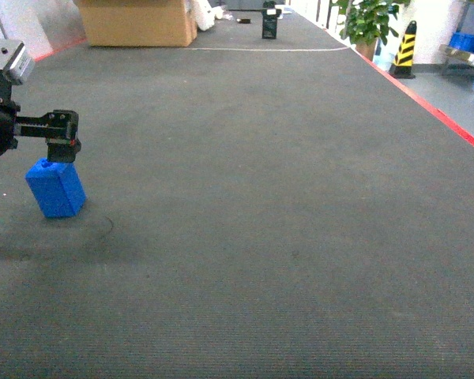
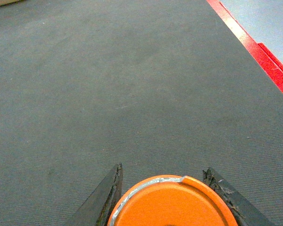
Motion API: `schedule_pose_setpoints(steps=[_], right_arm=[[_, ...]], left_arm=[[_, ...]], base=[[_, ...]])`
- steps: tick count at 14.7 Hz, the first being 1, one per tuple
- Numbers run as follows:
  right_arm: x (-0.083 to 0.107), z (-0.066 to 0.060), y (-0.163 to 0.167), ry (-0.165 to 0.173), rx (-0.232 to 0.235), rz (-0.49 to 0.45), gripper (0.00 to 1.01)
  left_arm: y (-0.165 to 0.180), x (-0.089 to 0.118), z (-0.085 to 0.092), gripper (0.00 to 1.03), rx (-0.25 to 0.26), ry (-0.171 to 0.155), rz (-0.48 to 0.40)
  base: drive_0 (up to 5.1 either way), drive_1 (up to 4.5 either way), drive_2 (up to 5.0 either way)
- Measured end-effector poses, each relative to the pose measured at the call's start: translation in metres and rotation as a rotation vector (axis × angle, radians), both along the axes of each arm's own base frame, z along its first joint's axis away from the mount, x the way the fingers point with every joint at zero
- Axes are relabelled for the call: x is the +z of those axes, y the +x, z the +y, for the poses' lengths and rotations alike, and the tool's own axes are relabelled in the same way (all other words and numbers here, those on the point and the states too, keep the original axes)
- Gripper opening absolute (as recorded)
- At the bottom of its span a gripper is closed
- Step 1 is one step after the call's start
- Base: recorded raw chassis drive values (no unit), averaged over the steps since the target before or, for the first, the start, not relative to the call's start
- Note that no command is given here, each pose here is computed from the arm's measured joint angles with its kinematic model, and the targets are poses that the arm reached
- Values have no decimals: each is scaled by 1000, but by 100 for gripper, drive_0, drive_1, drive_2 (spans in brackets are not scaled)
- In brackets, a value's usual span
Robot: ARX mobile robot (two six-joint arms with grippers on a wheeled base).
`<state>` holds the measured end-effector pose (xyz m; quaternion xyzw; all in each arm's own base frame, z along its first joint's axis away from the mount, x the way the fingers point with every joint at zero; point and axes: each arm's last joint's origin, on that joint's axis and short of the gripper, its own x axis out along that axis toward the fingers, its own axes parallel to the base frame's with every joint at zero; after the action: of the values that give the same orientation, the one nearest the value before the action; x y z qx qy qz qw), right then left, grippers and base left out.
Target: Sort blue parts and orange caps into right shelf containers
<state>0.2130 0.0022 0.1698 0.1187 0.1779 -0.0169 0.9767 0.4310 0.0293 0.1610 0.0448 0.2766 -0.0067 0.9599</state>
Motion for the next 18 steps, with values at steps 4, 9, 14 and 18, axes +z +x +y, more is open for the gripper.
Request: schedule_pose_setpoints(steps=[4,9,14,18], right_arm=[[2,-3,-3,-1,-14,-3,44],[4,-6,-8,-5,-41,-5,44],[29,0,-35,-77,-21,-67,44],[37,1,-89,-197,-50,-147,44]], left_arm=[[13,-30,-1,98,27,-63,106],[-7,-35,-2,48,46,-67,90],[-124,58,2,45,52,-6,-256],[-232,62,-4,45,79,60,-343]], base=[[0,0,0],[0,0,0],[0,0,0],[0,0,0]])
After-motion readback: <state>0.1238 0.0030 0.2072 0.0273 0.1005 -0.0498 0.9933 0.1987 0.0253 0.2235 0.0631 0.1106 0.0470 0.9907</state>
